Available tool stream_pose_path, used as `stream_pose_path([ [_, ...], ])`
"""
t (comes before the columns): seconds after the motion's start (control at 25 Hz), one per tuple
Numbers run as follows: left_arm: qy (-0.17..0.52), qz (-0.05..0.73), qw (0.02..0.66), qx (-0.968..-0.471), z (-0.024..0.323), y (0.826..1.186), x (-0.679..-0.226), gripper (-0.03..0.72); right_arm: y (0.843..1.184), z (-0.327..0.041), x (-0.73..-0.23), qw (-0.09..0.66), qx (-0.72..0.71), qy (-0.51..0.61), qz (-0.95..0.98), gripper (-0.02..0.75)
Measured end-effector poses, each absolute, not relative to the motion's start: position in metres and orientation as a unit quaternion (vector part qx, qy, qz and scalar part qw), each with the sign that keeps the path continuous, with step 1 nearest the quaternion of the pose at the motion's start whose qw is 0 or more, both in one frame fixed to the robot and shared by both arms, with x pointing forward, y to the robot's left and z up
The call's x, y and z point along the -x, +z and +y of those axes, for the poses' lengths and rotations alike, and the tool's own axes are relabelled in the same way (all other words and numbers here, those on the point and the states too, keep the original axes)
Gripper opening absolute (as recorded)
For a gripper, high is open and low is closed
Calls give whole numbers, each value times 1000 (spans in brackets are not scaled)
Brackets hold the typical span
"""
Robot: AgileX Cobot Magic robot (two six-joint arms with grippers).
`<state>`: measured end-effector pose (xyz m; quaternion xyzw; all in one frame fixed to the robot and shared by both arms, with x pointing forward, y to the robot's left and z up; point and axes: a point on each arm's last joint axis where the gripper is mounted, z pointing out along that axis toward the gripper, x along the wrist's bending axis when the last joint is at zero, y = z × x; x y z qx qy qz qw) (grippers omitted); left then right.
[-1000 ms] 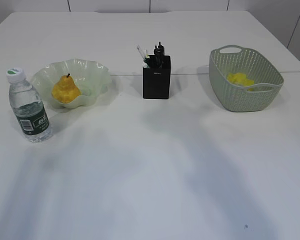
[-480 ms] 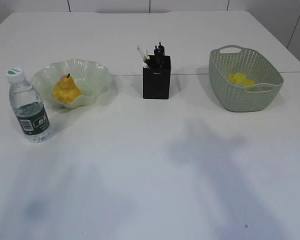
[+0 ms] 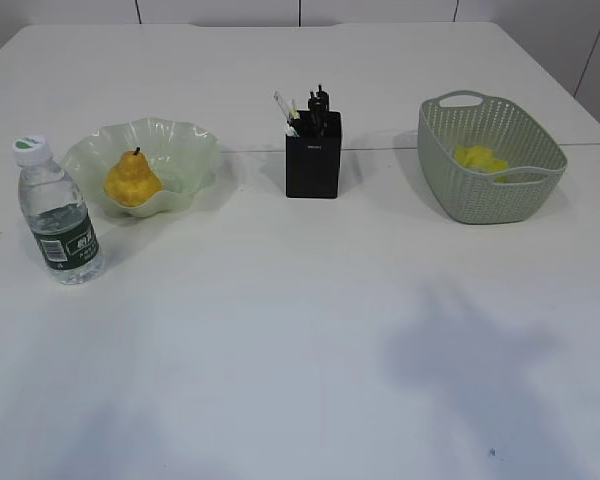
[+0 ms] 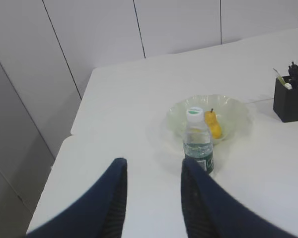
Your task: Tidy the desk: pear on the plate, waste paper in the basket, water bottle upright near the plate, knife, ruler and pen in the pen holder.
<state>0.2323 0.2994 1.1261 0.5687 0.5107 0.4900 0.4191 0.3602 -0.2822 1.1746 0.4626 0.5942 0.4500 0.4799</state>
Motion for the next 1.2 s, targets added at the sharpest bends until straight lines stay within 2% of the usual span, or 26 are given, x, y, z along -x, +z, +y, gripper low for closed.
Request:
stream_pose_path([
  [0.48,427,542,390,-609,296,1106,-217,256,1168,-285,-338,444,-476,439,619,167],
  [0.76,392,561,361,-633,295,1097,-213,363,1159,-286,-321,426,-479,444,626,167],
  [1.2,364,575,338,-650,295,1090,-208,378,1137,-290,-291,397,-482,443,644,167],
])
